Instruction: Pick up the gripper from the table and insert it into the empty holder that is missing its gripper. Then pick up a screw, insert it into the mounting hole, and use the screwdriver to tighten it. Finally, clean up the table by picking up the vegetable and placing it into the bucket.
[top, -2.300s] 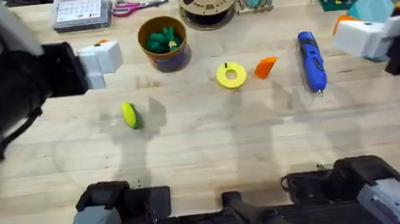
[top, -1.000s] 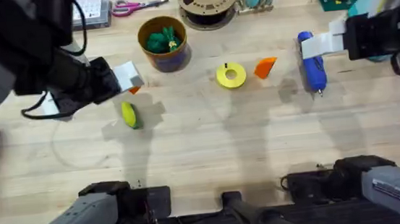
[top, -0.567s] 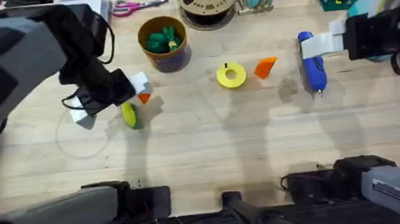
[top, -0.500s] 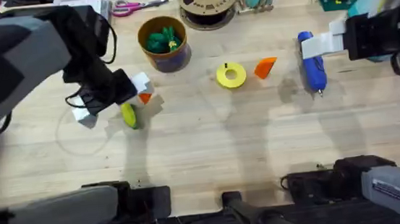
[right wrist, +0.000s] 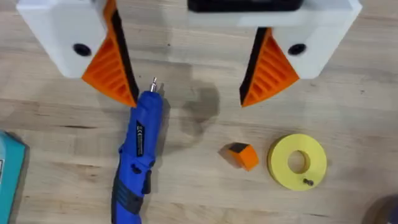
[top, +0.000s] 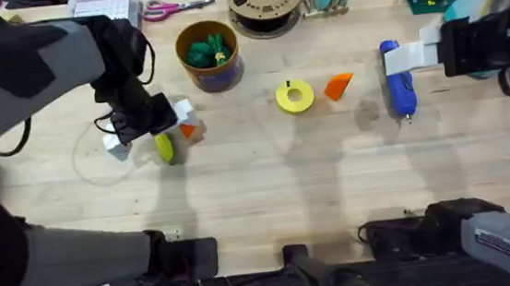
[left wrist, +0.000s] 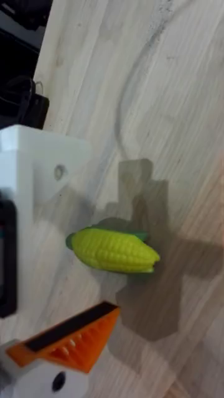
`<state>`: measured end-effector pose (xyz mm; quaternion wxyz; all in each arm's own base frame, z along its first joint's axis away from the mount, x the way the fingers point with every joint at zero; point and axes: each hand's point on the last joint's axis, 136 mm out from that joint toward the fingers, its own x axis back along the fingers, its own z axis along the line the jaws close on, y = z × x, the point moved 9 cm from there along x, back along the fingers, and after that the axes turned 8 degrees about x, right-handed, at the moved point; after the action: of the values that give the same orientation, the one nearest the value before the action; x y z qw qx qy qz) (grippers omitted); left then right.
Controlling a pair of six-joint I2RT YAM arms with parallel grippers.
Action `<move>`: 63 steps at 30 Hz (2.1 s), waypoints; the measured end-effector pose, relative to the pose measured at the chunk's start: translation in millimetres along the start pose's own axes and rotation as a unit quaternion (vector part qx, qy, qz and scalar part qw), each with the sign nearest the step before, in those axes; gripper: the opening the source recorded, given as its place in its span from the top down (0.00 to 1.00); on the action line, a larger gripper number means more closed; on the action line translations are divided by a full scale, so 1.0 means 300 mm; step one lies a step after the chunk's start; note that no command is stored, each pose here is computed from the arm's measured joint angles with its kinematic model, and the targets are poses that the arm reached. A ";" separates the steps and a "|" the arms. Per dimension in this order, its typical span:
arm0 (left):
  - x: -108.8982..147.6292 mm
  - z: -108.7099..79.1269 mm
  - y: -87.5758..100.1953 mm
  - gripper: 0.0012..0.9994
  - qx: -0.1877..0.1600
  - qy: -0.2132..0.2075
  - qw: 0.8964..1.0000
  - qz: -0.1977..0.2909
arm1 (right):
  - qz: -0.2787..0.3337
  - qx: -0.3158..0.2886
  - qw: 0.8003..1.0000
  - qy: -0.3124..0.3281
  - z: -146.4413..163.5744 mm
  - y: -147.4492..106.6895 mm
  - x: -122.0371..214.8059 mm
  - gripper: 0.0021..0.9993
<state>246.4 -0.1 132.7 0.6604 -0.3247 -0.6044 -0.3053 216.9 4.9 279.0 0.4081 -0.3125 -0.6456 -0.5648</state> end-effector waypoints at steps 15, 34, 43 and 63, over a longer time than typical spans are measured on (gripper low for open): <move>0.000 0.004 0.001 1.00 -0.008 -0.004 1.000 0.005 | 0.000 0.000 1.000 0.000 0.000 0.000 0.000 0.00; 0.202 0.032 -0.033 1.00 -0.015 -0.060 0.995 -0.072 | 0.000 0.000 1.000 0.000 0.000 0.000 0.000 0.00; 0.485 0.096 -0.113 1.00 -0.053 -0.114 0.979 -0.161 | 0.000 0.000 1.000 0.000 0.000 0.000 0.000 0.00; 0.621 0.131 -0.157 0.73 -0.083 -0.131 0.967 -0.201 | 0.000 0.000 1.000 0.000 0.000 0.000 0.000 0.00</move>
<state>200.6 0.9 323.5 0.4713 -0.2875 -0.7111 -0.4354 216.7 4.9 279.0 0.4082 -0.3127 -0.6455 -0.5647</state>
